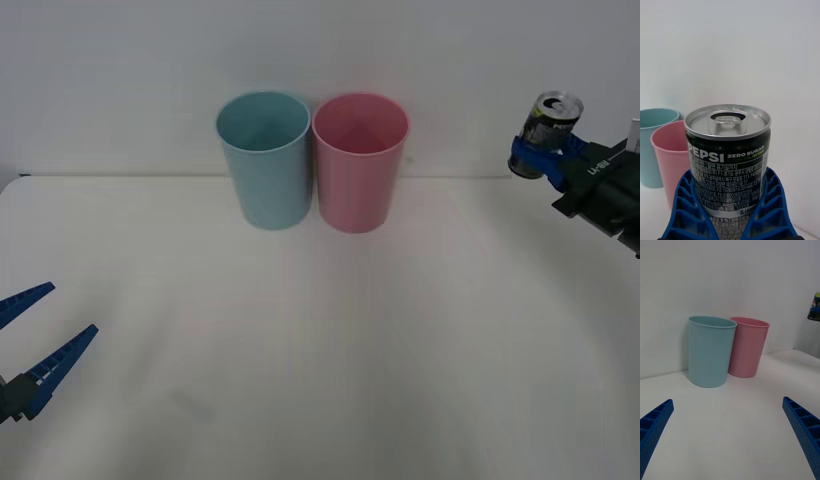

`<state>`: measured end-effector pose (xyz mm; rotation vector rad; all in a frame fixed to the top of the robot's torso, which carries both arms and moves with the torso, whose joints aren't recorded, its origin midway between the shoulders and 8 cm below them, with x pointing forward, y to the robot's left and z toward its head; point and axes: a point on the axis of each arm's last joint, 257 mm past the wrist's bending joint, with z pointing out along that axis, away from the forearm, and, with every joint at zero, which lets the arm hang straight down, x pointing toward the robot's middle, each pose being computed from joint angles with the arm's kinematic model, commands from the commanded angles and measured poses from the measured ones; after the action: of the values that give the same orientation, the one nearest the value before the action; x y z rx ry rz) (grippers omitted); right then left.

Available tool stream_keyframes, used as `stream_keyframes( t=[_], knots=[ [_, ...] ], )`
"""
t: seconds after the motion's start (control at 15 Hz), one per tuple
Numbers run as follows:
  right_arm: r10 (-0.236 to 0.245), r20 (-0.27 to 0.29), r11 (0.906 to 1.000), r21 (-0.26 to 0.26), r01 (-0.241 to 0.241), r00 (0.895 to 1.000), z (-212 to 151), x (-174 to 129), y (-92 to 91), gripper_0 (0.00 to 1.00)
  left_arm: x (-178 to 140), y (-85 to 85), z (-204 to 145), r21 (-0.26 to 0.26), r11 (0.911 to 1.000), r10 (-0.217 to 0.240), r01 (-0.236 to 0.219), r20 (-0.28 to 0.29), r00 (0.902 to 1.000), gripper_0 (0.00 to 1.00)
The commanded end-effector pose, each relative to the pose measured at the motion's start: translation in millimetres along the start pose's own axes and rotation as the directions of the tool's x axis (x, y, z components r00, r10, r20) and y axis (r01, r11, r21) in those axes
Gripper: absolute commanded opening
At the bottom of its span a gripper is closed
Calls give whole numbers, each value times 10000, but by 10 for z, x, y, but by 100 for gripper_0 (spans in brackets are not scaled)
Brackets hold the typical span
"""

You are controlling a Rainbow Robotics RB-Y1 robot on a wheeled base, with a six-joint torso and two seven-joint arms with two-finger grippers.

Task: Grasp the object on the table and drop it into the matching bin: aluminum can to the light blue bin, PET bottle to the pink bin.

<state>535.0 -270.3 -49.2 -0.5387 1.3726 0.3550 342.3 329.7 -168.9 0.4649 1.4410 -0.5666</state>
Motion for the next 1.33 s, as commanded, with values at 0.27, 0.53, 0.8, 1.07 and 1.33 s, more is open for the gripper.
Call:
stream_keyframes(
  t=[0.27, 0.53, 0.8, 1.07, 1.33],
  knots=[
    [124, 170, 9955, -945, -107, 9998, 788, -307, 246, 0, 0, 0, 0, 0, 10000, 0, 0, 0, 10000, 100],
    [350, 180, 9910, -1302, -324, 9992, 1423, -491, 320, 0, 0, 0, 0, 0, 10000, 0, 0, 0, 10000, 100],
    [925, -54, 9809, -1713, -920, 9957, 1866, -510, 521, 0, 0, 0, 0, 0, 10000, 0, 0, 0, 10000, 100],
    [1337, -337, 9651, -2228, -1379, 9904, 2208, -476, 882, 0, 0, 0, 0, 0, 10000, 0, 0, 0, 10000, 100],
    [1370, -414, 9633, -2274, -1428, 9897, 2523, -460, 1247, 0, 0, 0, 0, 0, 10000, 0, 0, 0, 10000, 100]
  ],
)
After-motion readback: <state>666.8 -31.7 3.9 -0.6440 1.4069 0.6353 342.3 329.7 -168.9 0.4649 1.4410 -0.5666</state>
